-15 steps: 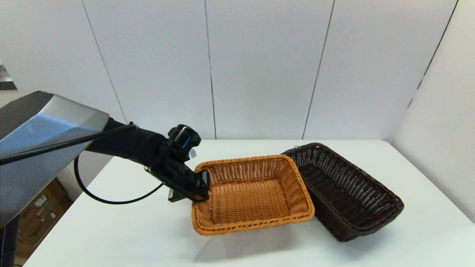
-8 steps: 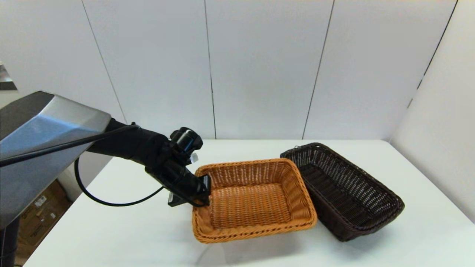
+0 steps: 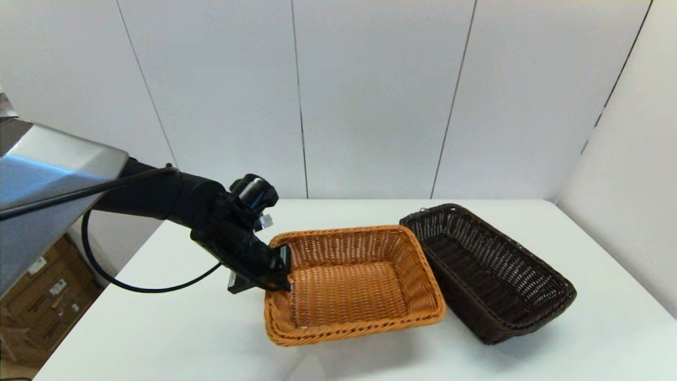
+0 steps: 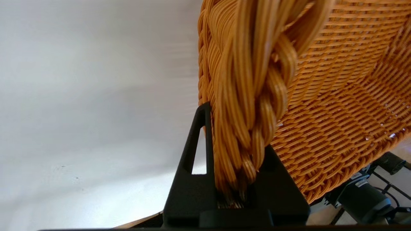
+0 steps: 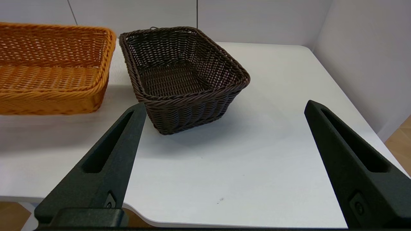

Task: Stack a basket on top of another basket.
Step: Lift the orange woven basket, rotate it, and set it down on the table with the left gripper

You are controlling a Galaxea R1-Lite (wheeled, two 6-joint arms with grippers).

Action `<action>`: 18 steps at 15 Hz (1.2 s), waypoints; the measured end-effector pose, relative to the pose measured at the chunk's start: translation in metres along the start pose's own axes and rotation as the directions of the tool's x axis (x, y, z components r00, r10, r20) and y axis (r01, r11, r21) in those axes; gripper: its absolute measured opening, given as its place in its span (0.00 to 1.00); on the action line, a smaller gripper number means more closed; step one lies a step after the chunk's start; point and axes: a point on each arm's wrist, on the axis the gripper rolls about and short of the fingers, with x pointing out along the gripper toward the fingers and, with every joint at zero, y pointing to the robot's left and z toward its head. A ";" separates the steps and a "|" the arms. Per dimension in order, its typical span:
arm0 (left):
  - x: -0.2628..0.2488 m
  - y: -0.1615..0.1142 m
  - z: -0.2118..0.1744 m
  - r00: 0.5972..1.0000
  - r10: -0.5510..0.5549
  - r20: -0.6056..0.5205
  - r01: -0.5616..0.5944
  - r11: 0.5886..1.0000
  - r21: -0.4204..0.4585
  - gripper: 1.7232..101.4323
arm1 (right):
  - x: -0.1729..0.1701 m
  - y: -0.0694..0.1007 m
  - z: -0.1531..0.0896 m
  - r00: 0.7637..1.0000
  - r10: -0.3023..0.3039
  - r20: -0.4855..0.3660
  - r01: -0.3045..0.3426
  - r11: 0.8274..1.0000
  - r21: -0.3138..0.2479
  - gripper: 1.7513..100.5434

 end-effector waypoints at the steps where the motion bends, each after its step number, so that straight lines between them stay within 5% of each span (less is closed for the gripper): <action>1: 0.001 0.001 0.001 1.000 -0.007 -0.005 0.007 1.000 -0.002 0.14 | 0.000 0.000 0.000 1.000 0.000 0.000 0.000 1.000 0.000 0.97; 18: 0.028 -0.007 0.005 0.997 0.014 -0.075 -0.013 1.000 0.014 0.13 | 0.000 0.000 0.000 1.000 0.000 0.000 0.000 1.000 0.000 0.97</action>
